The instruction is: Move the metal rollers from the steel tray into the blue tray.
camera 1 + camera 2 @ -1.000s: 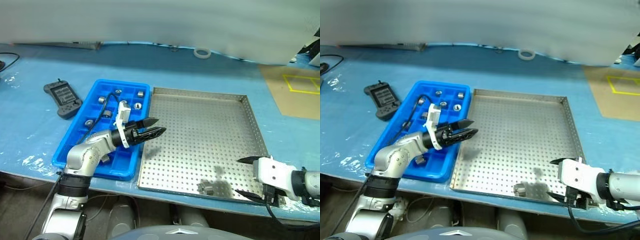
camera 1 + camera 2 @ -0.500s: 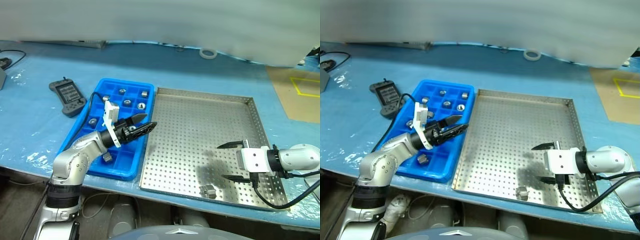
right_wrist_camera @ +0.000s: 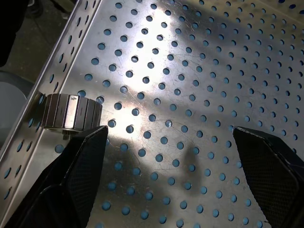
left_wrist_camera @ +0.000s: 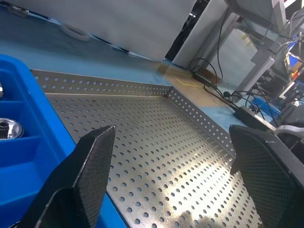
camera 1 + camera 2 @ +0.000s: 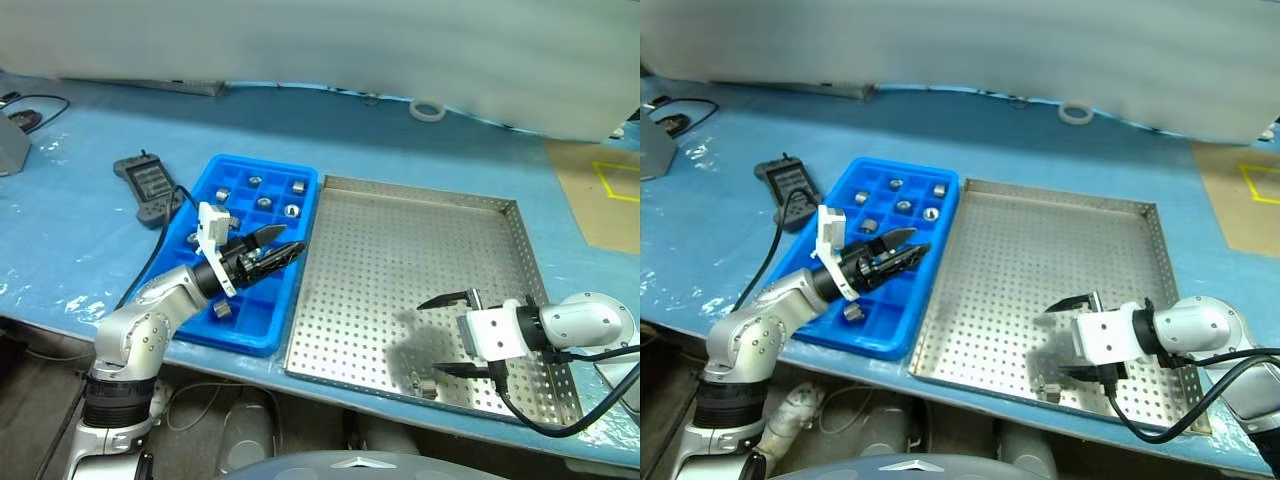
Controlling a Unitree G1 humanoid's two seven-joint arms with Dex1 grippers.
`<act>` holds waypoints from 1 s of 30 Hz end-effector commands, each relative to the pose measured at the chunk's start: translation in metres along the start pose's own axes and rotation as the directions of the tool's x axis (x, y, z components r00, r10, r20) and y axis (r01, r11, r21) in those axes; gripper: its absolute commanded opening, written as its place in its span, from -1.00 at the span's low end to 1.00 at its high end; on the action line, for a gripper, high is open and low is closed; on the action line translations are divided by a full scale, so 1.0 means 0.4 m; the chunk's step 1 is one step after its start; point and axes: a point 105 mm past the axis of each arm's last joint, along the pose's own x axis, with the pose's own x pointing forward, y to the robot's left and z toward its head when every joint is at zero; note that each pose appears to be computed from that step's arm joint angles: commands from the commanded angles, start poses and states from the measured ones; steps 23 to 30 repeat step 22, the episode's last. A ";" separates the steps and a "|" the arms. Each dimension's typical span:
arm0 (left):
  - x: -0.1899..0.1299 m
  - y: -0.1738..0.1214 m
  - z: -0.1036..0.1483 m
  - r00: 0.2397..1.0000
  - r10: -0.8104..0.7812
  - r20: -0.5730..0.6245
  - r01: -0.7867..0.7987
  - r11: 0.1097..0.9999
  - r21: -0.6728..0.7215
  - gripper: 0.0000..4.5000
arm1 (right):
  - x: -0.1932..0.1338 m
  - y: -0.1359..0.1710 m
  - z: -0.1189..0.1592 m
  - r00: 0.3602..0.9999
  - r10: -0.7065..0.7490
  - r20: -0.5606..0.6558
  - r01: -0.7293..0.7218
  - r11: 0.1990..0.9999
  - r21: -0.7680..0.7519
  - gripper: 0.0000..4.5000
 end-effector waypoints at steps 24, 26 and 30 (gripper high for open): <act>0.056 0.007 0.060 0.995 -0.080 0.058 0.077 0.995 0.065 0.79 | -0.029 -0.008 -0.009 0.997 -0.050 -0.052 0.049 0.998 -0.028 0.98; 0.056 0.007 0.060 0.995 -0.080 0.058 0.077 0.995 0.065 0.79 | -0.029 -0.008 -0.009 0.997 -0.050 -0.052 0.049 0.998 -0.028 0.98; 0.056 0.007 0.060 0.995 -0.080 0.058 0.077 0.995 0.065 0.79 | -0.029 -0.008 -0.009 0.997 -0.050 -0.052 0.049 0.998 -0.028 0.98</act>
